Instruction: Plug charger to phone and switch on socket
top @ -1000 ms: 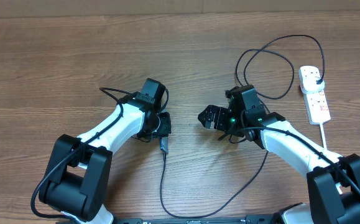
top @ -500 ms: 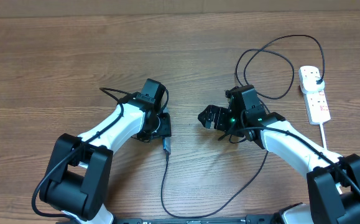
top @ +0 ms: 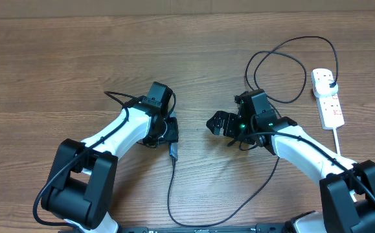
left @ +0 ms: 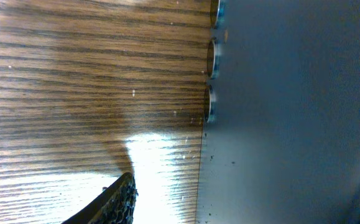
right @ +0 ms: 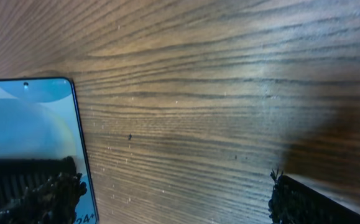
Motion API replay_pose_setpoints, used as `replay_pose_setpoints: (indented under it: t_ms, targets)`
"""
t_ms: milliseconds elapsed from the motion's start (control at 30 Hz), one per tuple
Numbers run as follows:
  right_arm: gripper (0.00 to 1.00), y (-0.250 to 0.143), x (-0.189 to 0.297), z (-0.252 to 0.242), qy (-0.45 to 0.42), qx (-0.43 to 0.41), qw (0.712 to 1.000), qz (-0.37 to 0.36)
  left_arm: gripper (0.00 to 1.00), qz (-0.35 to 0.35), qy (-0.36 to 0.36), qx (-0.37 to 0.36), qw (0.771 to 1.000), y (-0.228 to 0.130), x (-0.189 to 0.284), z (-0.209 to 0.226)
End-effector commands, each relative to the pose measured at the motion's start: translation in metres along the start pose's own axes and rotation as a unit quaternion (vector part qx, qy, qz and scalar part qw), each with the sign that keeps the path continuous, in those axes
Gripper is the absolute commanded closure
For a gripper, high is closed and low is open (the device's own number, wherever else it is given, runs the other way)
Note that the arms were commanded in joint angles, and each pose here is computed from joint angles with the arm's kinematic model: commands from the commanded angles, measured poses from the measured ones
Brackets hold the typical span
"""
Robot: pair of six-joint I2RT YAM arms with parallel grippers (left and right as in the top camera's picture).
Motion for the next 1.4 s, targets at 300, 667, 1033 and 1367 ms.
replay_pose_setpoints:
  t_ms: [300,667,1033,1367]
  targets:
    - [0.23,-0.008,0.007,0.011,0.052,0.003,0.997,0.05,0.56,0.014,0.013,-0.007,1.0,-0.002,-0.008,0.002]
    - [0.75,-0.052,0.0,0.031,0.068,0.033,0.986,0.146,0.56,0.014,0.013,-0.007,1.0,-0.002,-0.008,0.002]
    - [0.9,-0.085,-0.008,0.061,0.086,0.04,0.98,0.175,0.55,0.013,0.014,-0.007,1.0,-0.002,-0.008,0.002]
    - [0.65,-0.09,-0.013,0.081,0.114,0.076,0.981,0.137,0.55,0.014,0.013,-0.007,1.0,-0.002,-0.008,0.002]
Point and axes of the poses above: each gripper's point midway between its finger pads, its own x axis back along the fingers, its own z axis along the line the jaws close on, y = z × x, the point moved 9 cm from there along x, back along the fingers, and after that the axes turned 8 degrees about -x, right-handed, at the moved point
